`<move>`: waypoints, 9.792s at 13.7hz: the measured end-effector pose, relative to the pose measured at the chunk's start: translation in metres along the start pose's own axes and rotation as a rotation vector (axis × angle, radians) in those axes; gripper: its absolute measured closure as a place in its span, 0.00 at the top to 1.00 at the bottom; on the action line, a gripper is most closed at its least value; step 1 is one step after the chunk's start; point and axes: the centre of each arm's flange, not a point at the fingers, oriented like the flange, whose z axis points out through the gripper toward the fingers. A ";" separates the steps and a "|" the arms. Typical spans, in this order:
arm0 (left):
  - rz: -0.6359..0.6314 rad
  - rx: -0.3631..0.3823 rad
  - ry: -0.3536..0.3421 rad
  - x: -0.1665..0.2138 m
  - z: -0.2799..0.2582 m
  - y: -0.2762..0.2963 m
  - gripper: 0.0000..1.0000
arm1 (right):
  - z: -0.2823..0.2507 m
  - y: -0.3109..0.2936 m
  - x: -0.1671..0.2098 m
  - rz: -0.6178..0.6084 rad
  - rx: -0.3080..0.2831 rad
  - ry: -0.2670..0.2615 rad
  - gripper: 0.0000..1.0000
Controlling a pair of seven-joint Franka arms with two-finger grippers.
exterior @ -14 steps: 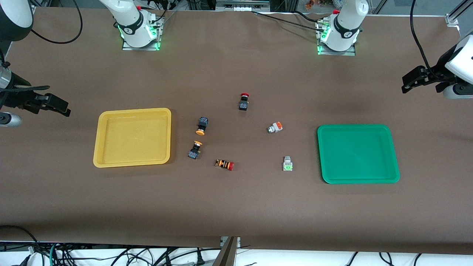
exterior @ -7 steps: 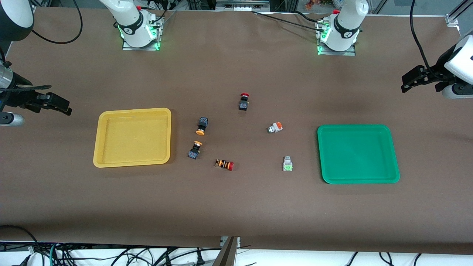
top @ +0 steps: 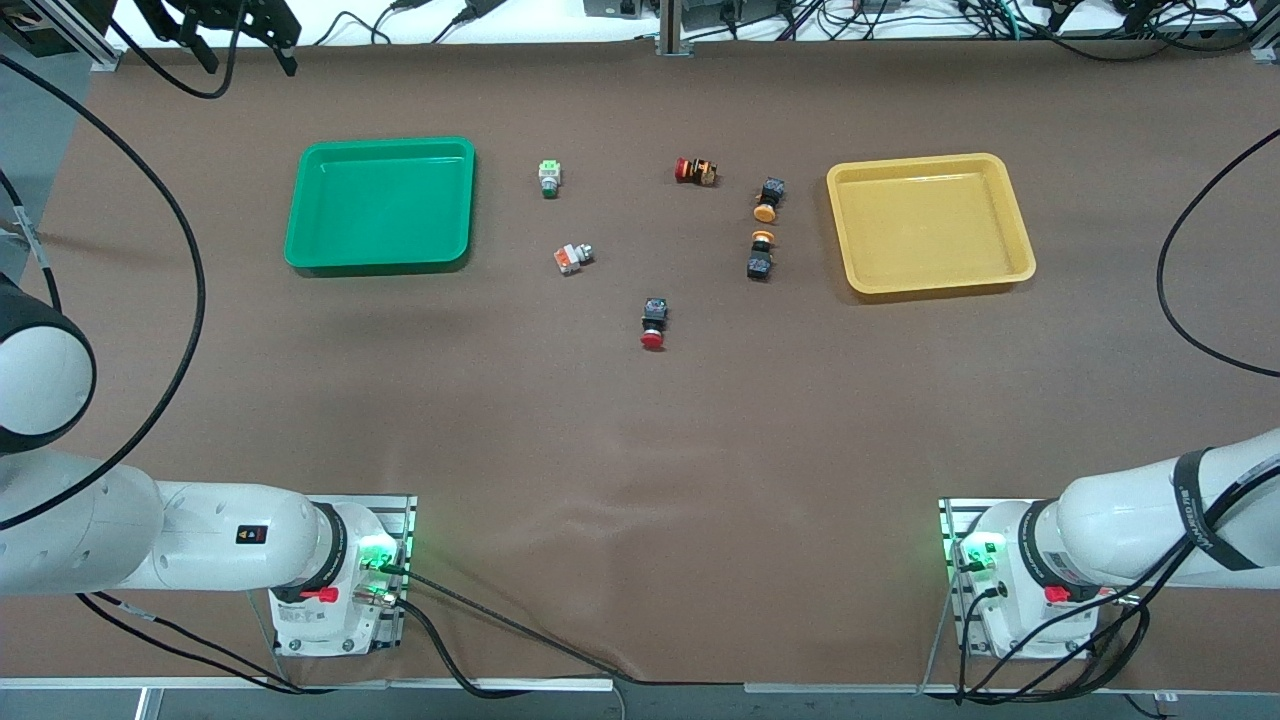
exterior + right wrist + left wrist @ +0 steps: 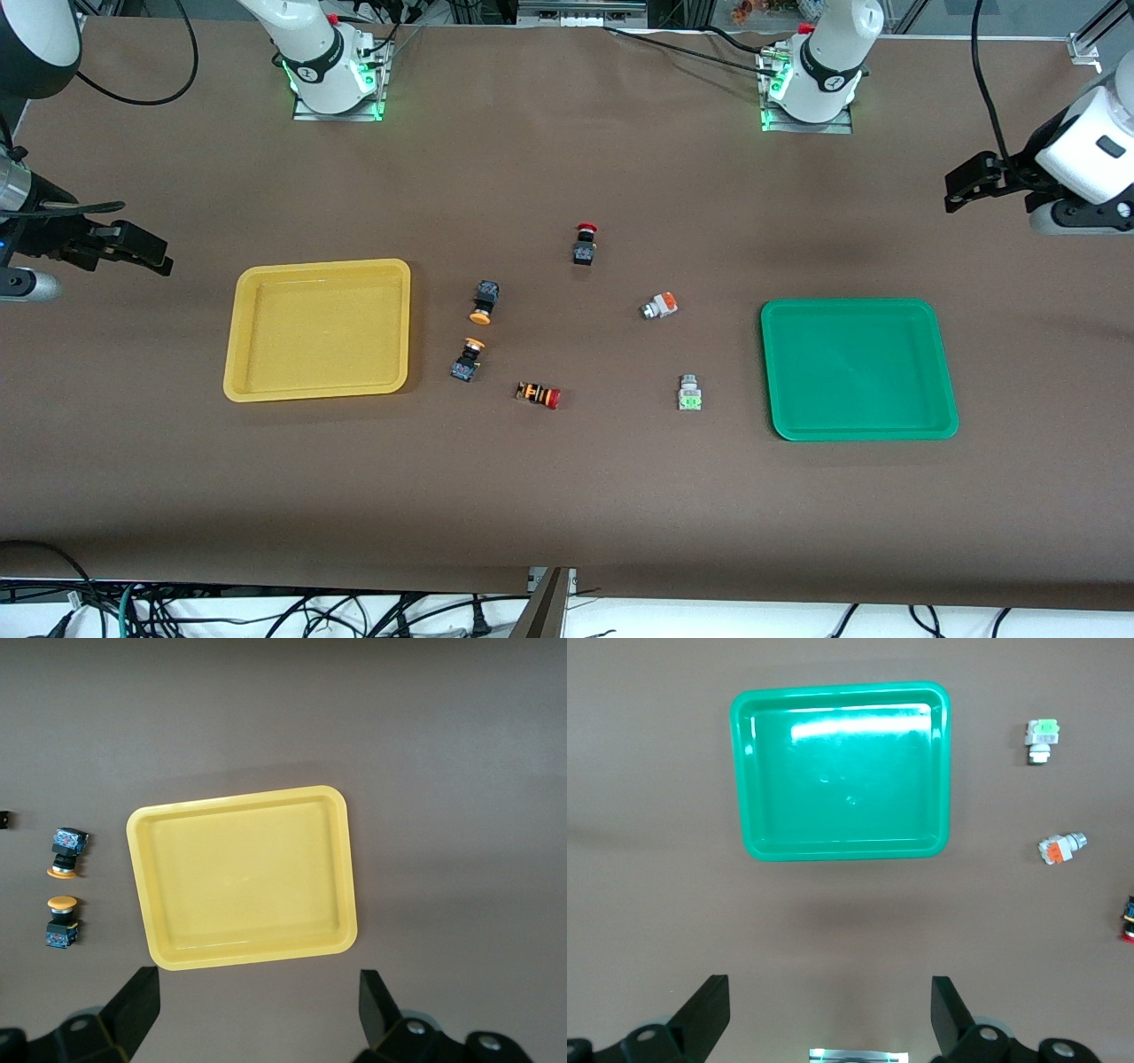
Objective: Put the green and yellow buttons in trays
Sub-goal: 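Reach the left gripper to the green button while the right gripper reaches the blue button, then grasp the green button with the left gripper while the right gripper grasps the blue button, then drop the green button in the green tray while the right gripper drops the blue button, then grasp the orange button with the left gripper while the right gripper reaches the blue button, then drop the orange button in the green tray while the right gripper grasps the blue button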
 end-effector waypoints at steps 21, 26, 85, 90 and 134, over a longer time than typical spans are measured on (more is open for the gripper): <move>0.050 -0.131 0.120 0.166 0.249 0.188 1.00 | 0.009 -0.026 -0.010 -0.017 -0.007 -0.074 1.00; 0.037 -0.170 0.239 0.185 0.340 0.238 1.00 | 0.029 -0.153 -0.020 0.095 -0.010 -0.033 1.00; 0.585 -0.124 -0.052 0.058 0.372 0.296 1.00 | 0.334 -0.042 0.027 0.165 -0.011 -0.220 0.98; 0.622 -0.137 0.009 0.019 0.418 0.317 1.00 | 0.310 -0.149 0.014 0.348 0.036 -0.158 0.99; 0.293 -0.010 -0.099 0.108 0.112 -0.041 1.00 | 0.340 -0.344 -0.056 1.304 0.027 -0.240 0.82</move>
